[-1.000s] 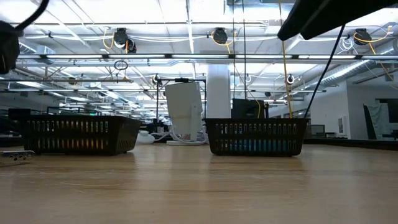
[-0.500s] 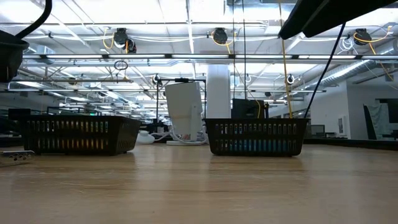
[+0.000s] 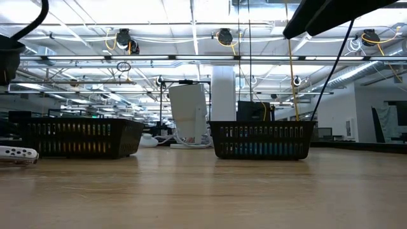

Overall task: Pick & Place School Supplies
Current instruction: Put the pink hole puncher into the top black bin

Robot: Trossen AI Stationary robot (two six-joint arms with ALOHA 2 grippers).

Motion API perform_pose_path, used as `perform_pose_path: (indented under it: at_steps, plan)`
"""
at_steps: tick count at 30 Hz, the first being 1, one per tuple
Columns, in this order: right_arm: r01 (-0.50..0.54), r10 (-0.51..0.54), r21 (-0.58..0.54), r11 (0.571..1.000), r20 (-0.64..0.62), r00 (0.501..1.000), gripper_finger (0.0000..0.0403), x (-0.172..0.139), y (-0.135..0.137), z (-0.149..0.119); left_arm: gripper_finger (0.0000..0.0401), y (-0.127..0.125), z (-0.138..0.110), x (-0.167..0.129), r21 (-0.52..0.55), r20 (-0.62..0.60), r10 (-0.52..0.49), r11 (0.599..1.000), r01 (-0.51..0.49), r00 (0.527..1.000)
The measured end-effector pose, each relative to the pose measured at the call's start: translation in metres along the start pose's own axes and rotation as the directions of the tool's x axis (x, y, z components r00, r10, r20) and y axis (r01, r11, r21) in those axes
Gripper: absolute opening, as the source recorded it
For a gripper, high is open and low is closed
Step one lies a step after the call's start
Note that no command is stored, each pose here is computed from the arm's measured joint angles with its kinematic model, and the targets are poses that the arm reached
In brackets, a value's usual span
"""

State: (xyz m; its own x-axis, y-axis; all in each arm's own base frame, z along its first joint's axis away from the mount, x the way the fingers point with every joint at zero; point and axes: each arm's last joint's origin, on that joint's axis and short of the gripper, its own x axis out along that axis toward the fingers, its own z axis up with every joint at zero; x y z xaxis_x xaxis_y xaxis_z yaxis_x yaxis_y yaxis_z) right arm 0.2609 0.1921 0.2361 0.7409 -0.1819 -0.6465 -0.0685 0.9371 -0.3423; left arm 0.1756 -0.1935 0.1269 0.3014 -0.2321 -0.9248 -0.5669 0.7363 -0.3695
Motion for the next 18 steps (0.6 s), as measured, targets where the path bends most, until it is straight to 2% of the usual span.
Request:
perform_pose_path:
  at_steps: [4, 8, 14, 18]
  plan:
    - [-0.002, 0.002, 0.007, 1.0, 0.008, 1.0, 0.0214, 0.0, 0.0, 0.001, 0.0036, -0.004, -0.004, -0.002, 0.033, 0.041, -0.004, 0.999, 0.003, 0.999]
    - [-0.006, 0.006, 0.017, 1.0, 0.023, 1.0, 0.0214, 0.0, 0.001, 0.003, 0.0036, -0.022, -0.003, -0.016, 0.09, 0.093, -0.001, 0.996, -0.008, 0.996]
    - [-0.014, 0.013, 0.013, 1.0, 0.038, 0.999, 0.0214, 0.0, 0.001, 0.004, 0.0036, -0.052, 0.012, -0.049, 0.214, 0.222, 0.046, 0.972, -0.095, 0.974]
    - [-0.016, 0.015, 0.012, 1.0, 0.092, 0.996, 0.0216, 0.005, 0.001, 0.006, 0.0036, -0.059, 0.034, -0.061, 0.279, 0.291, 0.07, 0.948, -0.154, 0.954]
